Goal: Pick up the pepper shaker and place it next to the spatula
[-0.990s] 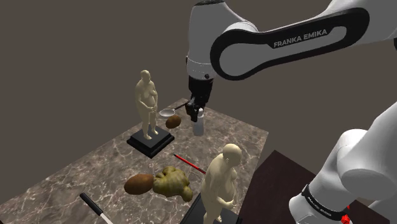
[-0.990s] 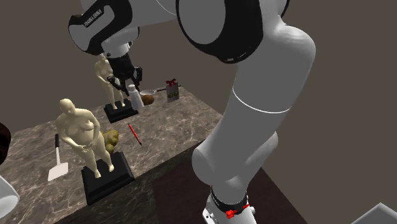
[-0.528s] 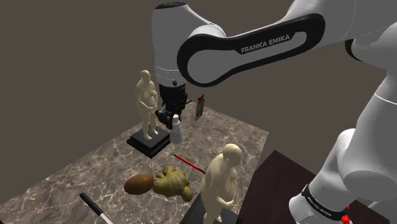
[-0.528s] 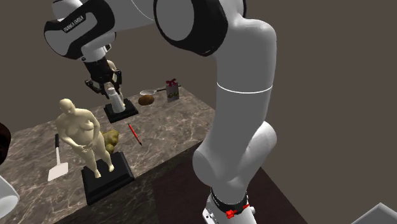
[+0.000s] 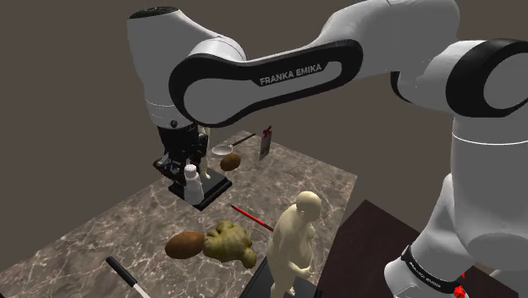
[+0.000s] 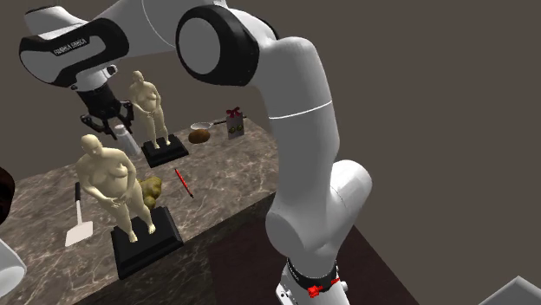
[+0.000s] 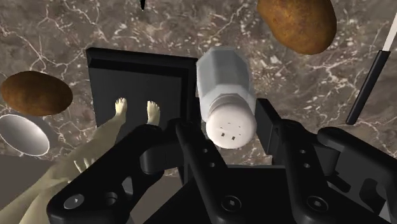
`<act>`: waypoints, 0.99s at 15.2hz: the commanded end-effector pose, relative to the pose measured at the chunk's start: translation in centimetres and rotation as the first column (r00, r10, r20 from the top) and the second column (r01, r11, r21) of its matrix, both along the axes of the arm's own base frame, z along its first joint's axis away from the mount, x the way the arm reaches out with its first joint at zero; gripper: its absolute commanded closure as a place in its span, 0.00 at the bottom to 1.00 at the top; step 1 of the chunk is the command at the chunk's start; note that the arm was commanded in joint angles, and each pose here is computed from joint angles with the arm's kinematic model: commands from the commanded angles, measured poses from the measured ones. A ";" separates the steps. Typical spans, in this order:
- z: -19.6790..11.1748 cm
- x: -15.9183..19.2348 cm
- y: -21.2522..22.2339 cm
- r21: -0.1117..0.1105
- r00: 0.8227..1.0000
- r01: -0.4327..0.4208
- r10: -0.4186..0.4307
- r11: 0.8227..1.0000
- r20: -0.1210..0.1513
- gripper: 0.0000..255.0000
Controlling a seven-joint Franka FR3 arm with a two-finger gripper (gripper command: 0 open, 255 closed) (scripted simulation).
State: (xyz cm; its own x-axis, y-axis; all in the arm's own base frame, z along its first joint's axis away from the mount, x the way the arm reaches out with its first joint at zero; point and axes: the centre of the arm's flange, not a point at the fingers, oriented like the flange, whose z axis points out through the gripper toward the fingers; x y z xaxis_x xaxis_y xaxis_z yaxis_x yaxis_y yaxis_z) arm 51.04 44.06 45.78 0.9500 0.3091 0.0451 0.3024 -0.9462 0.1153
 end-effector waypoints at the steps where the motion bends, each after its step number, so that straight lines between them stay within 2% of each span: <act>1: -0.6 1.0 2.4 0.000 1.000 0.002 -0.002 1.000 0.000 1.00; 7: -1.9 3.7 9.9 0.000 1.000 0.002 -0.002 1.000 0.000 1.00; 15: -6.1 3.7 9.9 0.000 1.000 0.002 -0.002 1.000 0.000 1.00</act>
State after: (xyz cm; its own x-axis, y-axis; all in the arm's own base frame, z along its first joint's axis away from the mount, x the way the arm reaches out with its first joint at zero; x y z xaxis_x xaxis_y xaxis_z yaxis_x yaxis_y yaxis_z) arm 54.84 53.91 40.26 0.9505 0.3076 0.0445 0.3009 -0.9466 0.1162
